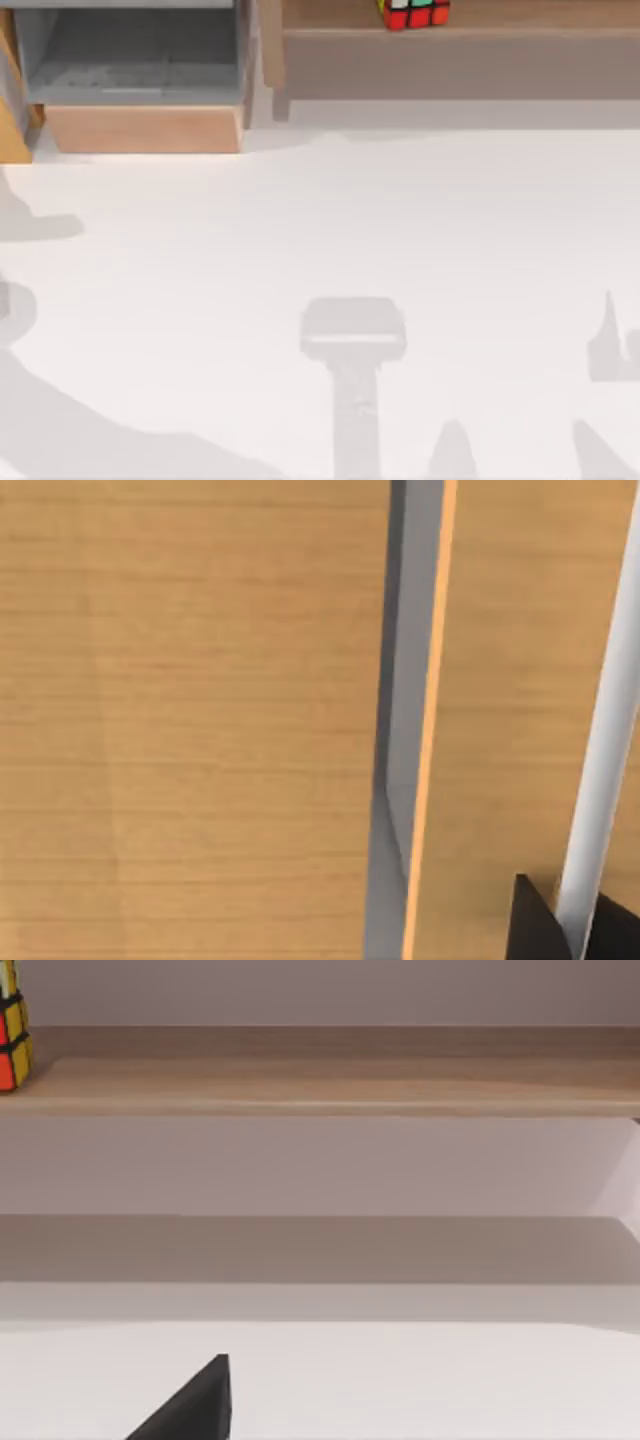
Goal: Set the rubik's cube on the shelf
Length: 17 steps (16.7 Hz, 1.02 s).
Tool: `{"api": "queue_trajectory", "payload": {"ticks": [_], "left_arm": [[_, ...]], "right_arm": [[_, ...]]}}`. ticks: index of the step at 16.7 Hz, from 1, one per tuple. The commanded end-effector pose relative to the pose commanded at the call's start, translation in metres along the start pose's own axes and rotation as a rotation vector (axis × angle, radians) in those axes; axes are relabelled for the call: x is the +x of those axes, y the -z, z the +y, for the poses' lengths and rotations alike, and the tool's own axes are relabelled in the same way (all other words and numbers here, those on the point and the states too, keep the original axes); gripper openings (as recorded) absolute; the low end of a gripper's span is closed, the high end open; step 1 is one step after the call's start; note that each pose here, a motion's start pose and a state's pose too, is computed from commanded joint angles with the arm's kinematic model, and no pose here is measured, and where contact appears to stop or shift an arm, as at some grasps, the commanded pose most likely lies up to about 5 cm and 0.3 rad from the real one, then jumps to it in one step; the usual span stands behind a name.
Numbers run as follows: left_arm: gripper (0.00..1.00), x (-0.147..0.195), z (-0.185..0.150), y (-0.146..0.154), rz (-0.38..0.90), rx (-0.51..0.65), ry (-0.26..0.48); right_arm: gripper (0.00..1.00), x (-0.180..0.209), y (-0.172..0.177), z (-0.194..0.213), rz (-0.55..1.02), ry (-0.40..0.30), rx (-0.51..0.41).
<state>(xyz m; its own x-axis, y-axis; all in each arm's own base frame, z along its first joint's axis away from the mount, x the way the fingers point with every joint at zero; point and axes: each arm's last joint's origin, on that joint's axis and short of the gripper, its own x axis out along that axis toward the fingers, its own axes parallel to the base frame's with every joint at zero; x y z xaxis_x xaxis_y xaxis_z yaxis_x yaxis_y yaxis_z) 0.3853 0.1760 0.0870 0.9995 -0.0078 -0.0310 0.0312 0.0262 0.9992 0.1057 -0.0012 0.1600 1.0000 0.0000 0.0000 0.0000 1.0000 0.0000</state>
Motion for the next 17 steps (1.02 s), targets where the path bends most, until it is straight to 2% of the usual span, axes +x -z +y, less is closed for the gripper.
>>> {"api": "queue_trajectory", "payload": {"ticks": [6,11,17], "left_arm": [[0.0,0.049,0.004,-0.001,-0.001,0.007,-0.01],[0.0,0.054,0.004,-0.002,-0.001,0.003,-0.006],[0.45,0.054,0.004,-0.002,-0.001,0.003,-0.006]], "right_arm": [[1.0,0.0,0.0,0.0,0.0,0.0,0.0],[1.0,0.0,0.0,0.0,0.0,0.0,0.0],[1.0,0.0,0.0,0.0,0.0,0.0,0.0]]}}
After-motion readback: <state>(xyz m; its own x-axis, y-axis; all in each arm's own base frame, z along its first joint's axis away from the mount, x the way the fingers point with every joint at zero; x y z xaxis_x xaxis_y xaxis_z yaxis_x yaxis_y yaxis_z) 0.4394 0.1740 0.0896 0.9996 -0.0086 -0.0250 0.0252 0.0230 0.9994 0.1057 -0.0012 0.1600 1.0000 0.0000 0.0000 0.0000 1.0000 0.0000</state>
